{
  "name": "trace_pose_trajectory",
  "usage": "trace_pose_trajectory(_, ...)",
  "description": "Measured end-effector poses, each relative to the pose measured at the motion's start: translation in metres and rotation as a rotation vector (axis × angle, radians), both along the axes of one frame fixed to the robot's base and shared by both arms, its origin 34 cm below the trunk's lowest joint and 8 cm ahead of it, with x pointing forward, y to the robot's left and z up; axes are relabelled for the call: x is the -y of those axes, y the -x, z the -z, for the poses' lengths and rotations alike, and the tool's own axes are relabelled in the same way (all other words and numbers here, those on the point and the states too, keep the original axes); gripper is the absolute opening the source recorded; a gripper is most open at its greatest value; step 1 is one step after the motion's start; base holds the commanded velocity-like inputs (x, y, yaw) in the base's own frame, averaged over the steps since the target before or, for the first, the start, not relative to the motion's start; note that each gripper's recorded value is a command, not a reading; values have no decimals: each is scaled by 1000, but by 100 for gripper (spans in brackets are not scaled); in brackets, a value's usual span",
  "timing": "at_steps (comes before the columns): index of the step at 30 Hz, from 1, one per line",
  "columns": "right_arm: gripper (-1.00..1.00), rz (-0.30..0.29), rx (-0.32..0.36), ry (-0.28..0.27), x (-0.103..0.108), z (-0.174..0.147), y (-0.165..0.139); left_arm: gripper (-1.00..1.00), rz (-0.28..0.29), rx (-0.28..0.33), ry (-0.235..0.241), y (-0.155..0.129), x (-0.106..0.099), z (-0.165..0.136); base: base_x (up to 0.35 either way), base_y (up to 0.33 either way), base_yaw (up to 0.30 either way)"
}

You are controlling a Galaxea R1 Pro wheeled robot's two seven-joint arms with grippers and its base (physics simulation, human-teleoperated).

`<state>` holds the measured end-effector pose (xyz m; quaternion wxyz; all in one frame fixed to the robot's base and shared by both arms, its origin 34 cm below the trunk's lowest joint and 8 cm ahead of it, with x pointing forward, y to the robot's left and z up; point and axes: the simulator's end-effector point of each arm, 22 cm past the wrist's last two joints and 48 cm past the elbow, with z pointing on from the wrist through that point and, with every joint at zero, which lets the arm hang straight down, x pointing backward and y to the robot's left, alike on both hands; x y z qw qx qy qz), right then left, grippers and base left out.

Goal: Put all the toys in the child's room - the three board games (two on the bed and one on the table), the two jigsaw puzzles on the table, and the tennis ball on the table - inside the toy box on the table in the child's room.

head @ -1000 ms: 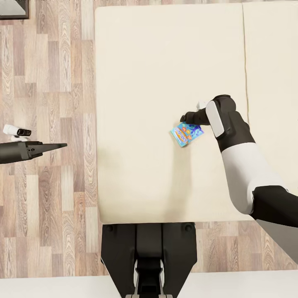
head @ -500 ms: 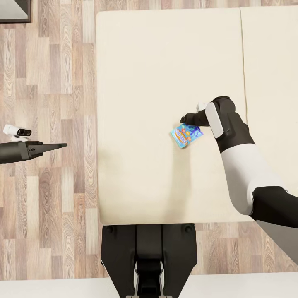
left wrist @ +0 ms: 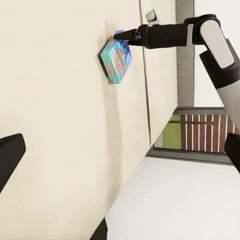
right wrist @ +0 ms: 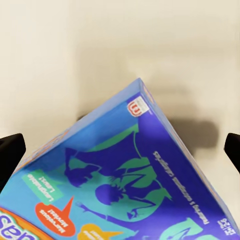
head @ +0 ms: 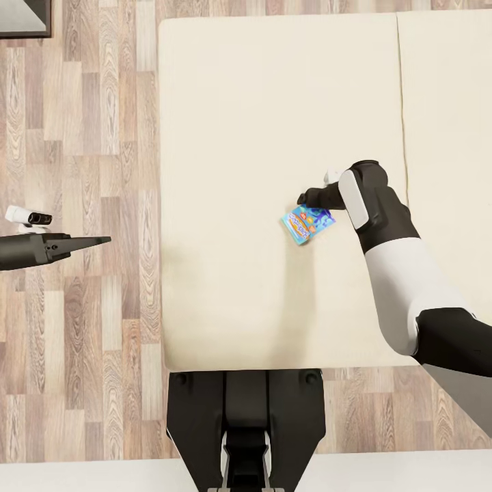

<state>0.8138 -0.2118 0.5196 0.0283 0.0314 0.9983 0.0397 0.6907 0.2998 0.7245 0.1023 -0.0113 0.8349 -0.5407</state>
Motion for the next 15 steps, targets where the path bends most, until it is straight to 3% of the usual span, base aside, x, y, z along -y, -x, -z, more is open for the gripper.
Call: trace_pose_trajectory(15, 100, 2, -3, -8, -2, 0, 1, 100, 0, 0, 0, 0, 0, 0, 0, 0, 0)
